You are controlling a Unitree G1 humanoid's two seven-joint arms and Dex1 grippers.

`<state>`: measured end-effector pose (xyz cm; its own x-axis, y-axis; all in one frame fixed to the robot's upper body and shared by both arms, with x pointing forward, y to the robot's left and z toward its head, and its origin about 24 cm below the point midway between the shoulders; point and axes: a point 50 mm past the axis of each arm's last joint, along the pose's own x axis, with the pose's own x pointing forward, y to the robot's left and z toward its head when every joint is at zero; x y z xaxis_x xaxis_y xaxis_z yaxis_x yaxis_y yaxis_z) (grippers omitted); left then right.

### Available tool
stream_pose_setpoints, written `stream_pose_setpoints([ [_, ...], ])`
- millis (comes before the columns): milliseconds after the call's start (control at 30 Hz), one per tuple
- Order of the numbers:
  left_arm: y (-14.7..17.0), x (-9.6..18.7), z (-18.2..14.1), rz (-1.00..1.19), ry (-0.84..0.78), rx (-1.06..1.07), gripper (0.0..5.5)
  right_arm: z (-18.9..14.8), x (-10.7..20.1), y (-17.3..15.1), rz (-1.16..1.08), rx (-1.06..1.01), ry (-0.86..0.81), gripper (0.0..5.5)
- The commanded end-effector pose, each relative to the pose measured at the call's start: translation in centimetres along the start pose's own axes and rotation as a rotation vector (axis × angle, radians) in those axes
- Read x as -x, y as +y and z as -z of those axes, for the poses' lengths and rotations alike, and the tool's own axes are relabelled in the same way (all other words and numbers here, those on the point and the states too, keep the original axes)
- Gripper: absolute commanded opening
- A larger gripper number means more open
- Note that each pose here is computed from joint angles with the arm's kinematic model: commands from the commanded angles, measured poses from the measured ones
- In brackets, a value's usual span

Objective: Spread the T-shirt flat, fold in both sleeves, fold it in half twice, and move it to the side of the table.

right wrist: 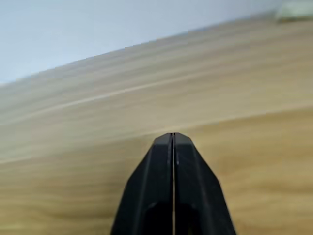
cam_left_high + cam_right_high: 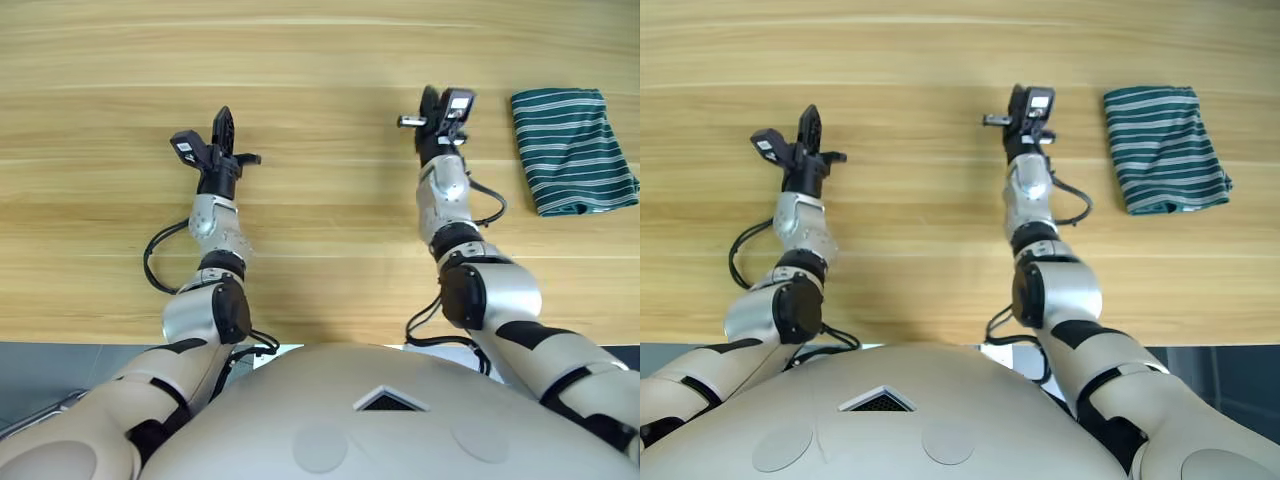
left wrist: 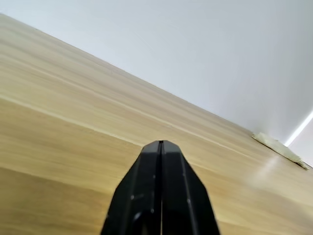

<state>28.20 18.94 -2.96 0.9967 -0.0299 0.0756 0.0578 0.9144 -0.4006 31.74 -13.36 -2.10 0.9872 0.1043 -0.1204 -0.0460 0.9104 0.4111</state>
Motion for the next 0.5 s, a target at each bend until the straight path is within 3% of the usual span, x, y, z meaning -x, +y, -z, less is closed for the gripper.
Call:
stream_pose_setpoints([
  [33, 2.3, 1.7, 1.6, -0.163, 0.151, -0.012, 0.00, 3.8, 2.7, -1.3, -0.033, -0.366, 0.090, 0.02],
  [167, 3.7, 2.4, 1.6, -0.230, 0.192, -0.042, 0.00, 2.9, 3.0, -3.2, -0.013, -0.332, 0.062, 0.02],
  [400, 4.3, 1.8, 0.3, -0.211, 0.169, -0.148, 0.00, 1.1, 2.7, -3.4, -0.103, -0.035, 0.003, 0.02],
  [433, 4.3, 1.7, 0.0, -0.197, 0.173, -0.196, 0.00, 0.7, 2.6, -3.4, -0.119, 0.013, -0.008, 0.02],
  [500, 4.5, 1.1, -1.1, -0.153, 0.173, -0.376, 0.00, -0.1, 2.3, -3.2, -0.156, 0.300, 0.007, 0.02],
])
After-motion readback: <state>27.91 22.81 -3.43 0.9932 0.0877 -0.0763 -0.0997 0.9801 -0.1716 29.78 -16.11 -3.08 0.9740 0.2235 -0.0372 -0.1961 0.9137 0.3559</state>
